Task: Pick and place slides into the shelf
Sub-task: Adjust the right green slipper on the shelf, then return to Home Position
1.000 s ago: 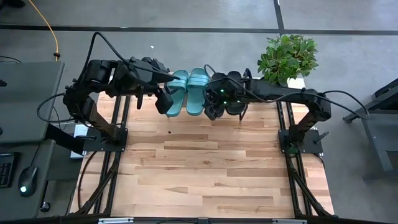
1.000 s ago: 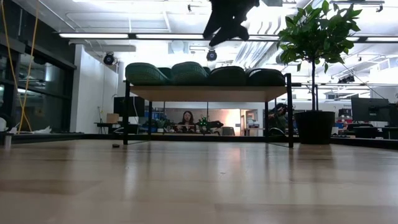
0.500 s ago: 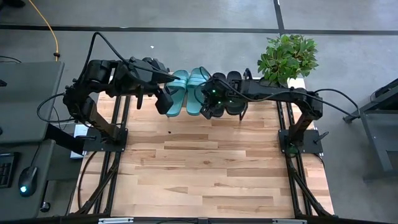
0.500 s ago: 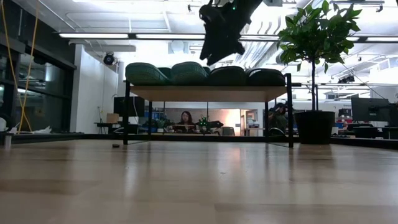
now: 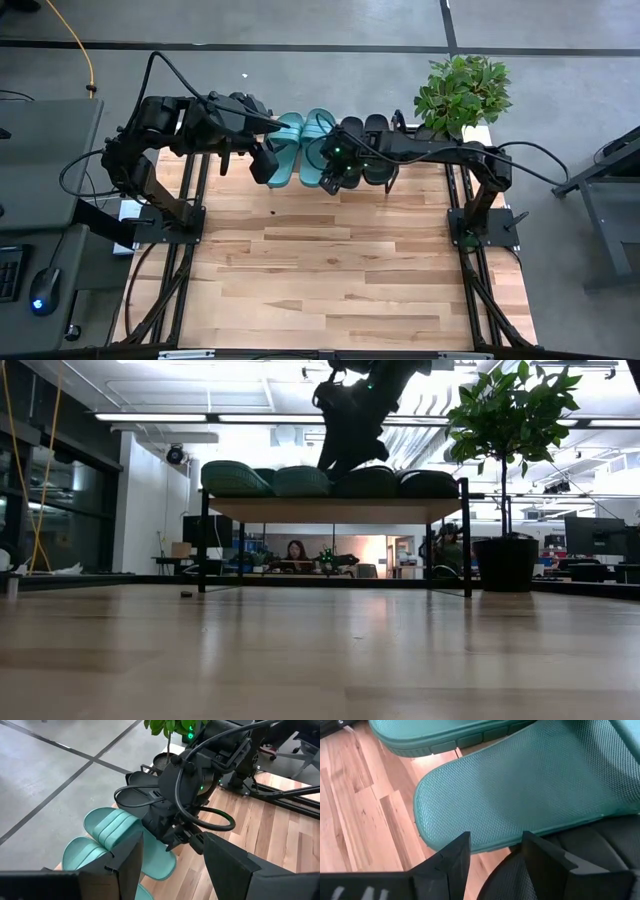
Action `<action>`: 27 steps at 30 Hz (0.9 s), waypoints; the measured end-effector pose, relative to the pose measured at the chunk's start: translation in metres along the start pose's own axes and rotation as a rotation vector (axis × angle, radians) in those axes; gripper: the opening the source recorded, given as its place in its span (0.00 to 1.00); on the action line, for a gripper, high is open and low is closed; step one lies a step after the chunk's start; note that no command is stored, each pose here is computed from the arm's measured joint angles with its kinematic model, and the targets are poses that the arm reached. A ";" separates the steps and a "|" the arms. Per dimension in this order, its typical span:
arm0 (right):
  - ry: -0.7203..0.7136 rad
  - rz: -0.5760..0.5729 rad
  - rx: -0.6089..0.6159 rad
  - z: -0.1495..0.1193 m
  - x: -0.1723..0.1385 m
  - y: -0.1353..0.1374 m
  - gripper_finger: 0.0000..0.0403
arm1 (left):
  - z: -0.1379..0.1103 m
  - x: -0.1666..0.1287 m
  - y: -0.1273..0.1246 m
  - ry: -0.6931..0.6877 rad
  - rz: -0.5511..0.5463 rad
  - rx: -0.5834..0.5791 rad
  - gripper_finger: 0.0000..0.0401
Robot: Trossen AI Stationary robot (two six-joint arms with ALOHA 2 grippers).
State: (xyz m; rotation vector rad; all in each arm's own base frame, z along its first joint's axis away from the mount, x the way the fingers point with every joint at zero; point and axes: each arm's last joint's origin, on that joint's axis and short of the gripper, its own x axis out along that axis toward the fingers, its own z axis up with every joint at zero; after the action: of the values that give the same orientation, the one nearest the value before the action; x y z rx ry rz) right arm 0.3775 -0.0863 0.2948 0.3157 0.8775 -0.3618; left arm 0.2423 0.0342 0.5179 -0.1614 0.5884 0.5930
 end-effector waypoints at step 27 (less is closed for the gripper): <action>-0.324 0.164 -0.062 0.075 -0.123 0.011 0.42 | 0.002 -0.033 0.015 -0.120 -0.048 0.066 0.47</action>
State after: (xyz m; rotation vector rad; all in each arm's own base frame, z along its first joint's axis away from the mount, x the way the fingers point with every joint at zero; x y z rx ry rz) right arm 0.3618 -0.0858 0.4383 0.2602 0.5401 -0.2246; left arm 0.2126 0.0310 0.5389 -0.0768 0.4856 0.5323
